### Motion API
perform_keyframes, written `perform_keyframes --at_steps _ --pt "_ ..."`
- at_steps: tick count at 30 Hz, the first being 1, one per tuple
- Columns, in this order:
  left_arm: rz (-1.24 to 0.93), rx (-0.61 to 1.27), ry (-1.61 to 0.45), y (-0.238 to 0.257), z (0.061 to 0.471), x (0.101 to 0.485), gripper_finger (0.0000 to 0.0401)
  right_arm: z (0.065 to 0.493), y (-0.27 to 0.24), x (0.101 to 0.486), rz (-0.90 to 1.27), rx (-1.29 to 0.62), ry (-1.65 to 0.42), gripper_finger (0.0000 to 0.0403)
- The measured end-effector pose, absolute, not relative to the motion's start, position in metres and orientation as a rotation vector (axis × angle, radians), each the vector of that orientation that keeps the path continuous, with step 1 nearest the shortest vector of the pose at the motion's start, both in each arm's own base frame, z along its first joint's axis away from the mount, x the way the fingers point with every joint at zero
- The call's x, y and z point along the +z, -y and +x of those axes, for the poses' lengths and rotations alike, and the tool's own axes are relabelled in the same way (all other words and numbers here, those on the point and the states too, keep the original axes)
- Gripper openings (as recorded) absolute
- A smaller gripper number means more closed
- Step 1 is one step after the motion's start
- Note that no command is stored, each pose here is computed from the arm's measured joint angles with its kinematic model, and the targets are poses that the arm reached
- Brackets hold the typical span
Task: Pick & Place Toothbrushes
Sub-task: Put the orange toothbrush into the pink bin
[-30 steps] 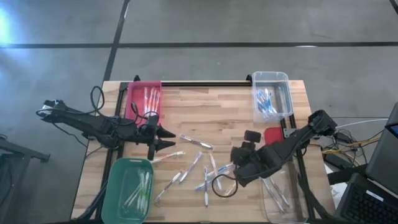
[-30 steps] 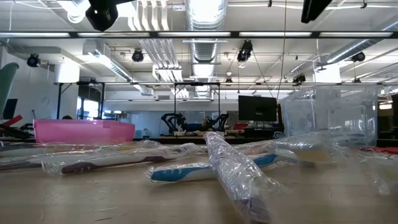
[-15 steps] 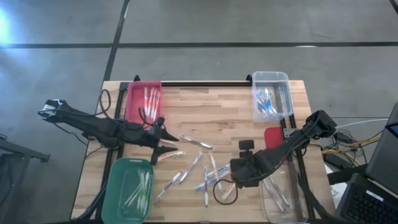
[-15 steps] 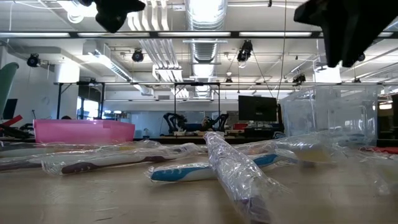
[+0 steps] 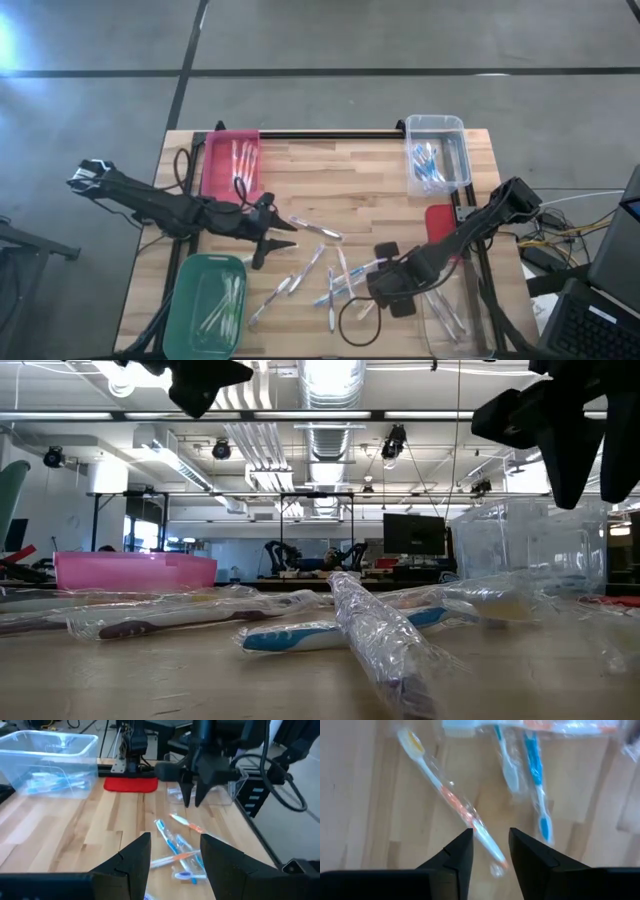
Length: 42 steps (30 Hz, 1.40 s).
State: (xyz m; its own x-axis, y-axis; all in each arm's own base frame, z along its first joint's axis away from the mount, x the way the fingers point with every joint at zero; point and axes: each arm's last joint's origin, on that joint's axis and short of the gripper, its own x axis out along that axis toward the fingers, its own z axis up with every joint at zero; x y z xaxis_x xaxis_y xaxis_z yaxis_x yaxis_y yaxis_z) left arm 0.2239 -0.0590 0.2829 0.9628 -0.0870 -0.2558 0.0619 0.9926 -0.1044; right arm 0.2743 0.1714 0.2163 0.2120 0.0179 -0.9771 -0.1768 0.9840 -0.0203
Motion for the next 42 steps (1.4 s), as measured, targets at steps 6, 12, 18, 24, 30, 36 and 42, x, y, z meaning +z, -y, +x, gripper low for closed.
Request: perform_keyframes --at_steps 6,12,18,24,30,36,42 --pt "-0.174 -0.077 -0.261 0.059 0.224 0.284 0.0177 0.275 -0.172 0.208 -0.123 0.155 -1.321 0.0151" --pt "-0.178 -0.075 -0.264 0.059 0.224 0.283 0.0177 0.274 -0.173 0.196 -0.105 0.175 -1.295 0.0171" --pt "-0.178 -0.074 -0.265 0.059 0.224 0.283 0.0177 0.271 -0.171 0.180 -0.106 0.195 -1.282 0.0178" --pt "-0.178 -0.073 -0.265 0.059 0.224 0.283 0.0177 0.272 -0.172 0.168 -0.112 0.218 -1.281 0.0163" --pt "-0.178 -0.073 -0.265 0.059 0.224 0.283 0.0177 0.284 -0.182 0.153 -0.122 0.259 -1.340 0.0142" --pt "-0.178 -0.072 -0.269 0.059 0.224 0.283 0.0177 0.294 -0.189 0.142 -0.130 0.263 -1.363 0.0120" --pt "-0.178 -0.072 -0.269 0.059 0.224 0.283 0.0177 0.298 -0.193 0.126 -0.145 0.310 -1.432 0.0094"
